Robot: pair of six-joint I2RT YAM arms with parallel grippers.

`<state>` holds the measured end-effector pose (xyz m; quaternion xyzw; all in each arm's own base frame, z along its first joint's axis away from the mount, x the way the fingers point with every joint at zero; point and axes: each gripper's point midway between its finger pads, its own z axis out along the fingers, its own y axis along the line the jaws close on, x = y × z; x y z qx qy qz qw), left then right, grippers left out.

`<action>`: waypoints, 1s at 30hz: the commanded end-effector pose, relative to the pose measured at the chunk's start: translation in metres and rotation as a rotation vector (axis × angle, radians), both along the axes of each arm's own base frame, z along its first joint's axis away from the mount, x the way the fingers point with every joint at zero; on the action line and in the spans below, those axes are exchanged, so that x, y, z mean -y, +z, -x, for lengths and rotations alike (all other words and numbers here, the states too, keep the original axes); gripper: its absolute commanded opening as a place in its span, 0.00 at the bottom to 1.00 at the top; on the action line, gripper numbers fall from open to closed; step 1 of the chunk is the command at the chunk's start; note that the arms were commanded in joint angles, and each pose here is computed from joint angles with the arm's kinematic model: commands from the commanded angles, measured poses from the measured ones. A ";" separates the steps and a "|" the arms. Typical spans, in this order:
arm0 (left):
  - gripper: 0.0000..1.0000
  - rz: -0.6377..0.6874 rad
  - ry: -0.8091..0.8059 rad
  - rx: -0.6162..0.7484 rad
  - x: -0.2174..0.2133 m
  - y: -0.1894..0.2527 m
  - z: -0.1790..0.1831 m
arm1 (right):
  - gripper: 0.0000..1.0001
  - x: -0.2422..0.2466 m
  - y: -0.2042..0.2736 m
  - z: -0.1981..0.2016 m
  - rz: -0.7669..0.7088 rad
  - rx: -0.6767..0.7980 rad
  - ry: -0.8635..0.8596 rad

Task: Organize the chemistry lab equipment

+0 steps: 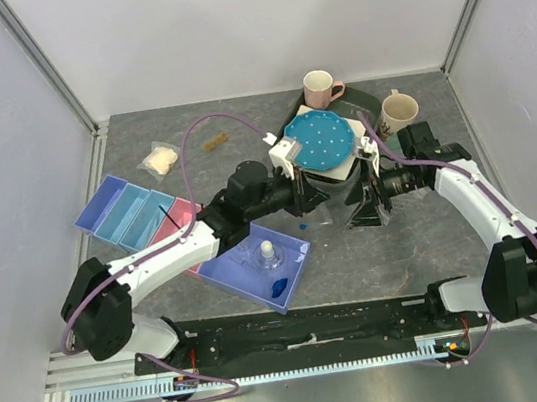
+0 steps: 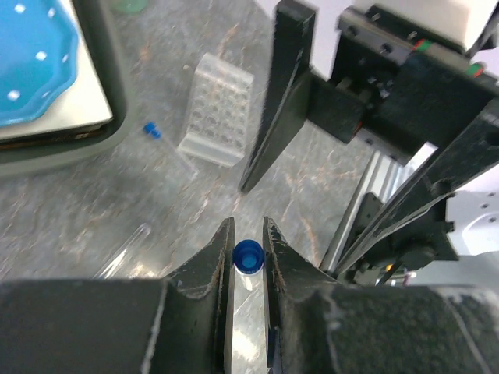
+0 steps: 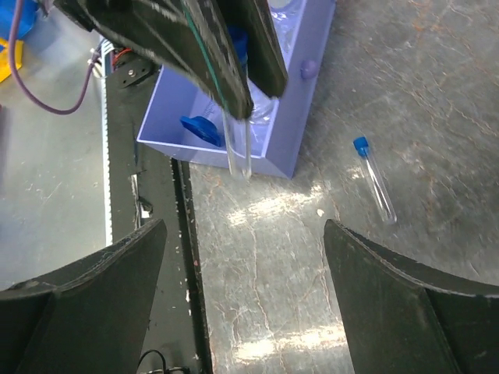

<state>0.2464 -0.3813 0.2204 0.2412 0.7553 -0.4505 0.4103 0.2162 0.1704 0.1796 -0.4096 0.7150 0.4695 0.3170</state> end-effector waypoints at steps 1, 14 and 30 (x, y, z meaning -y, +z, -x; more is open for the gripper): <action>0.02 0.162 0.010 0.046 0.027 0.050 -0.003 | 0.88 -0.013 0.024 0.001 -0.047 -0.003 0.053; 0.02 0.210 0.024 0.016 0.036 0.054 0.005 | 0.56 -0.033 0.025 0.009 -0.020 -0.031 0.092; 0.48 0.317 0.129 -0.036 0.016 0.067 0.005 | 0.12 -0.038 0.036 0.015 -0.062 -0.021 0.080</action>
